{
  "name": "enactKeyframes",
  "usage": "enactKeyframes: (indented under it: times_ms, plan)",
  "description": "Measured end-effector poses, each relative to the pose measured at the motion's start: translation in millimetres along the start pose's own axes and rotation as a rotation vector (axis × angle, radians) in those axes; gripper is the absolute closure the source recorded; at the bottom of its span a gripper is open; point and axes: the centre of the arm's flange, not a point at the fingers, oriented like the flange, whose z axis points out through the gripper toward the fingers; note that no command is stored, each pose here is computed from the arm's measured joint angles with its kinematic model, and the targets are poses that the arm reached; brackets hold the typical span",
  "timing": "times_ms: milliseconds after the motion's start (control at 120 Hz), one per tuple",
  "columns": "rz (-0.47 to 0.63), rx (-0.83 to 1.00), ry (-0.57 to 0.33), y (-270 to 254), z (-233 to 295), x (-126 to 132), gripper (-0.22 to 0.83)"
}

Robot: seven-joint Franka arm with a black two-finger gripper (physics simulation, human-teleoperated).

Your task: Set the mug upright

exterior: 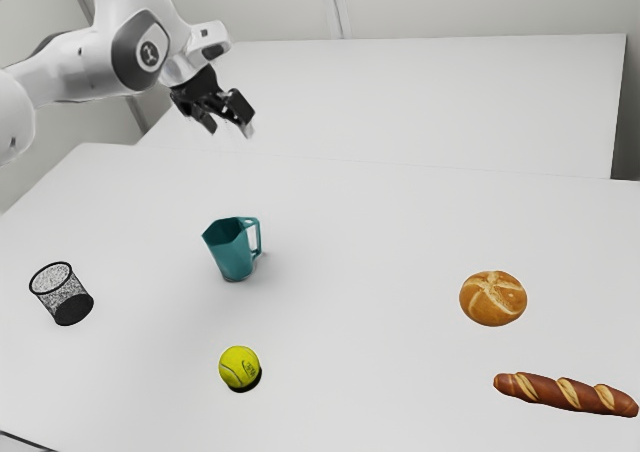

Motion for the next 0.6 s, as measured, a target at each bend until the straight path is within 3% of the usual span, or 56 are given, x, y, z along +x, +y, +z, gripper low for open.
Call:
enactKeyframes:
  times_ms: [183,600]
  plan:
    - [0.009,-0.017,-0.066,7.0,-30.0,-0.1,0.01]
    - [0.002,-0.038,-0.158,10.3,-29.0,-11.1,0.00]
